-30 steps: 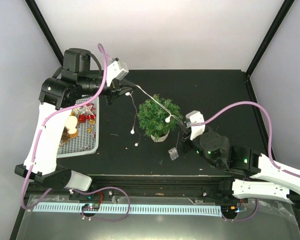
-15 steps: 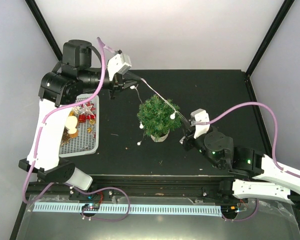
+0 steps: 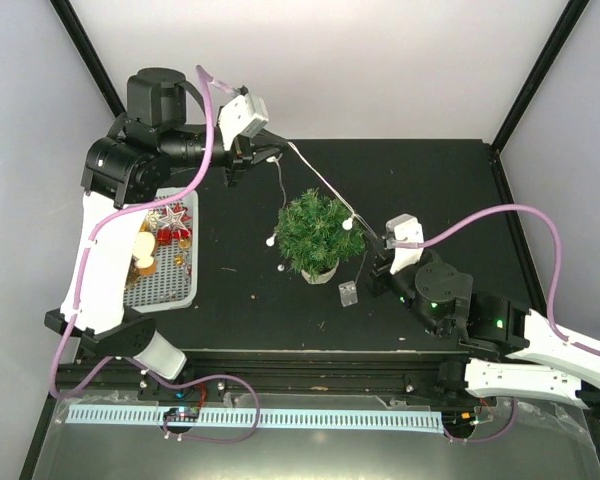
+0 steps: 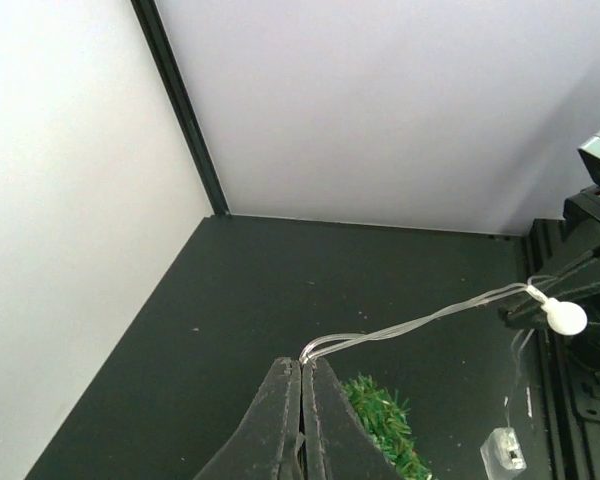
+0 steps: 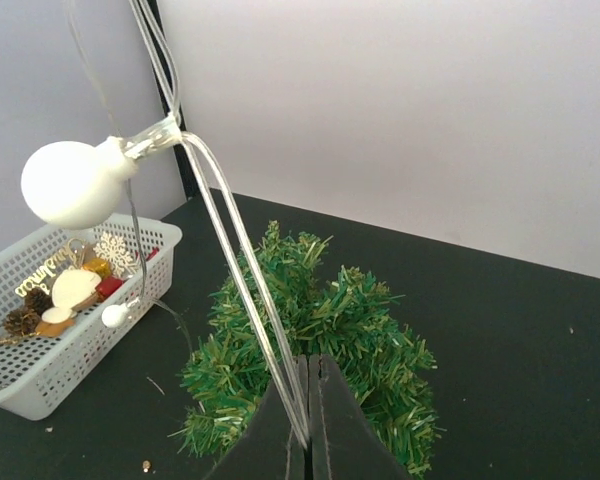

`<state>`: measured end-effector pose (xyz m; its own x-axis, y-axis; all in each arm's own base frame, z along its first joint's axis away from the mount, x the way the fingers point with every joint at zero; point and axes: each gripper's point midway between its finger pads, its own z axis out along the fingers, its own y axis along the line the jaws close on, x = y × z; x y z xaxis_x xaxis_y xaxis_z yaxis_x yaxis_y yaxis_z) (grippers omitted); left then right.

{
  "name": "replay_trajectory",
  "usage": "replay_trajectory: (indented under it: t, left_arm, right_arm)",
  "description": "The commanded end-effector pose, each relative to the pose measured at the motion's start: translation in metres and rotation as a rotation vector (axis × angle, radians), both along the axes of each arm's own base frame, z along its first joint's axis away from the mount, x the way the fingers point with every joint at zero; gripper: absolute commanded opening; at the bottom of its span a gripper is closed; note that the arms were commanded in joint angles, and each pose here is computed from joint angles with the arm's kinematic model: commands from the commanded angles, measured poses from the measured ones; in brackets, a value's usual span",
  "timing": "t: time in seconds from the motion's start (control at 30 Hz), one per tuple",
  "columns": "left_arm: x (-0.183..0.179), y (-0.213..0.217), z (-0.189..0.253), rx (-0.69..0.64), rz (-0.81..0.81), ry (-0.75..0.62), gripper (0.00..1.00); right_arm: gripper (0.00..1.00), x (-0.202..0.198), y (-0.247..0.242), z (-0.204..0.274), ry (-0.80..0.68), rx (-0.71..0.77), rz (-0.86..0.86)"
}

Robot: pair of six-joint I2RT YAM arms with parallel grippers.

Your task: Decorate the small christmas tree

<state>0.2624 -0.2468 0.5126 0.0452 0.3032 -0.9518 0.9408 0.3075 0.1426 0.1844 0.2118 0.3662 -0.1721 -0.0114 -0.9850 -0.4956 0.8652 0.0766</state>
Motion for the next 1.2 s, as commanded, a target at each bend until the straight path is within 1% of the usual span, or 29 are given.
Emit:
replay_trajectory:
  t: [0.0, 0.07, 0.4, 0.67, 1.0, 1.17]
  left_arm:
    - [0.023, 0.013, 0.056, -0.082, 0.128, -0.232, 0.02]
    - [0.032, 0.011, 0.057, -0.085, 0.144, -0.243, 0.01]
    - [0.082, 0.009, 0.061, -0.091, 0.268, -0.316, 0.01]
    - [0.130, 0.018, 0.059, -0.078, 0.447, -0.362, 0.02]
    - [0.153, 0.026, 0.063, -0.094, 0.541, -0.388, 0.02]
    - [0.169, 0.030, 0.060, -0.094, 0.601, -0.391, 0.04]
  right_arm:
    - [0.01, 0.005, -0.017, -0.016, -0.006, -0.092, -0.076]
    - [0.01, 0.008, -0.022, -0.017, -0.012, -0.106, -0.109]
    - [0.01, 0.011, -0.028, -0.028, 0.002, -0.148, -0.154]
    - [0.01, 0.015, -0.032, -0.034, 0.012, -0.176, -0.205]
    - [0.01, 0.022, -0.064, -0.030, 0.003, -0.162, -0.353]
    - [0.01, 0.034, -0.076, -0.044, 0.070, -0.181, -0.420]
